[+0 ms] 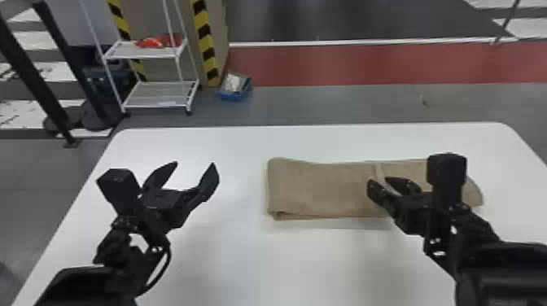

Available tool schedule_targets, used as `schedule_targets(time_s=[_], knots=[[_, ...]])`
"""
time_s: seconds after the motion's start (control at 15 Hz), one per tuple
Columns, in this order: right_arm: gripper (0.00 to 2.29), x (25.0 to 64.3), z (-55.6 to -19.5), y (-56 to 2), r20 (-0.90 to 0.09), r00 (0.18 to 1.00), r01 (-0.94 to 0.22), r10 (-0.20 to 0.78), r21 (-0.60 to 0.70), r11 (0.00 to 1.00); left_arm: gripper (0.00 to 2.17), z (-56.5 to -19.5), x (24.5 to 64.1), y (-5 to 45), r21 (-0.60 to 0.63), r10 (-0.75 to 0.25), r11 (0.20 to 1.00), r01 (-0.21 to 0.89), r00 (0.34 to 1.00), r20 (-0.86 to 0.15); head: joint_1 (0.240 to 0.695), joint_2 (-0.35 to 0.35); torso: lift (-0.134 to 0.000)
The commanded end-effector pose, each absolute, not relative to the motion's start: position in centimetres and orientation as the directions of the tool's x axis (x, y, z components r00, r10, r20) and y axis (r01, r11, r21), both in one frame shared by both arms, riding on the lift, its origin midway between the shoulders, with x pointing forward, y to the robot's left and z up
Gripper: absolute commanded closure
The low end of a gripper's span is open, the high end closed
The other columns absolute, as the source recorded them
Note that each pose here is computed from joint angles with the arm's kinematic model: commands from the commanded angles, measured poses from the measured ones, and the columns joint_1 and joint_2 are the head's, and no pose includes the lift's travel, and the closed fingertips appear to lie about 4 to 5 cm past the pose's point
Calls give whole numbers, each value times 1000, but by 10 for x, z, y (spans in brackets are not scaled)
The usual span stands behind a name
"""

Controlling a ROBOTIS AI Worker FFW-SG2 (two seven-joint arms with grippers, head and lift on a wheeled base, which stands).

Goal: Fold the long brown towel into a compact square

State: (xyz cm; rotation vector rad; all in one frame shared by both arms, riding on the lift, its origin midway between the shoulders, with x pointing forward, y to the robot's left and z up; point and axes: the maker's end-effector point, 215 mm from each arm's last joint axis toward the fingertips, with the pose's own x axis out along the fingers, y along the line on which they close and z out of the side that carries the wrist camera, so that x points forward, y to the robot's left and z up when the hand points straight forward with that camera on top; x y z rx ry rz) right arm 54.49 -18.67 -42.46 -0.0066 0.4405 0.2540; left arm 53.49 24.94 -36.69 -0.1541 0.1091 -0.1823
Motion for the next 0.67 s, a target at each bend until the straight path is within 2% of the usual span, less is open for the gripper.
schedule_targets(time_s=[0.0, 0.47, 0.6], knots=[[542, 544, -432, -192, -440, 868, -233, 229, 46, 971, 90, -366, 535, 250, -162, -189, 972, 172, 978, -93, 695, 65, -125], [549, 554, -450, -194, -476, 851, -230, 221, 41, 972, 90, -366, 535, 249, -158, -194, 971, 177, 977, -93, 695, 52, -125], [684, 555, -454, -193, -481, 848, -232, 224, 44, 972, 90, -366, 535, 249, -157, -194, 972, 178, 977, -93, 695, 53, -125]])
